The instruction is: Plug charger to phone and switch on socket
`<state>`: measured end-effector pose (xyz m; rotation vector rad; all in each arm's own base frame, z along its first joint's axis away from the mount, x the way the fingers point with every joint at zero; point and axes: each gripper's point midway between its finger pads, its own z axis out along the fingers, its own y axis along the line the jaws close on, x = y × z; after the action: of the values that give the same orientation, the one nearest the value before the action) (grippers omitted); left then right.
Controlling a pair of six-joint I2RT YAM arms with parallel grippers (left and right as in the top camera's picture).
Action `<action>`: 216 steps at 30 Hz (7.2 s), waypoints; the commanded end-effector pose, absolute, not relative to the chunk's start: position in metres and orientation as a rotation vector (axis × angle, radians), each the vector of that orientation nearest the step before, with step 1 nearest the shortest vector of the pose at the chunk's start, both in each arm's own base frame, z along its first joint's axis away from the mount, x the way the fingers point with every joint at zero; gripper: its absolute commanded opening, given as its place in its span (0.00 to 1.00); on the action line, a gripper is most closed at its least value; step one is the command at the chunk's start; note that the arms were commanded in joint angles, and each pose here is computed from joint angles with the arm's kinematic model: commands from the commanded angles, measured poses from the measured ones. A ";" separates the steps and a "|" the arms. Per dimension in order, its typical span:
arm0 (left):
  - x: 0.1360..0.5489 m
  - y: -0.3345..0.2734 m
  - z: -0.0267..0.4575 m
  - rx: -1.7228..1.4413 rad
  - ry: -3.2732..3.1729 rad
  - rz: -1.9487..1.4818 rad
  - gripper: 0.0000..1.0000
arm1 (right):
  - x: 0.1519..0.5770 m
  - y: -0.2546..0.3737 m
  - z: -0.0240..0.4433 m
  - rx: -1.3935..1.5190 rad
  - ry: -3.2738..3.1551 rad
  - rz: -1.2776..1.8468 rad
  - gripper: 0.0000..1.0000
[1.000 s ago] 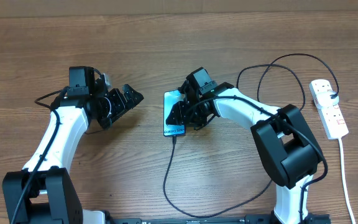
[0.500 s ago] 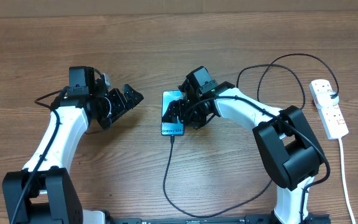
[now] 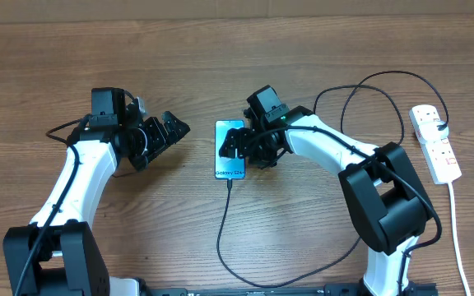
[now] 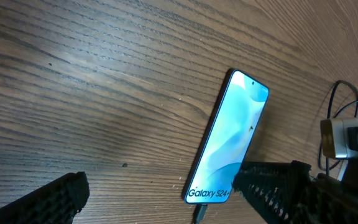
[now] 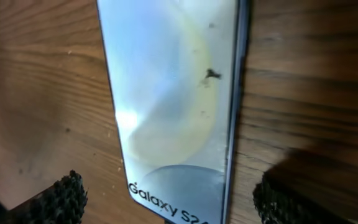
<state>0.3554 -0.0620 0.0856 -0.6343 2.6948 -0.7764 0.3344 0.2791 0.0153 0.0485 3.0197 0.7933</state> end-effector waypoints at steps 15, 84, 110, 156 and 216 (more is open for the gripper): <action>0.358 -0.061 0.090 -0.598 2.684 -0.756 1.00 | 0.330 0.208 -0.030 0.371 3.073 0.261 1.00; 0.358 -0.061 0.090 -0.598 2.684 -0.756 1.00 | 0.302 -0.270 0.150 1.453 2.233 -0.314 1.00; 0.358 -0.061 0.090 -0.598 2.684 -0.756 1.00 | 0.314 -0.271 0.051 1.196 2.624 -0.297 1.00; 0.358 -0.061 0.090 -0.598 2.684 -0.756 1.00 | 0.332 -0.256 0.005 1.138 2.690 -0.099 1.00; 0.358 -0.061 0.090 -0.598 2.684 -0.756 1.00 | 0.327 -0.233 0.002 1.147 2.743 0.050 1.00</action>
<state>0.3555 -0.0615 0.0854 -0.6354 2.6950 -0.7716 0.3289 -0.2589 0.0231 1.1933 2.6511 -0.0630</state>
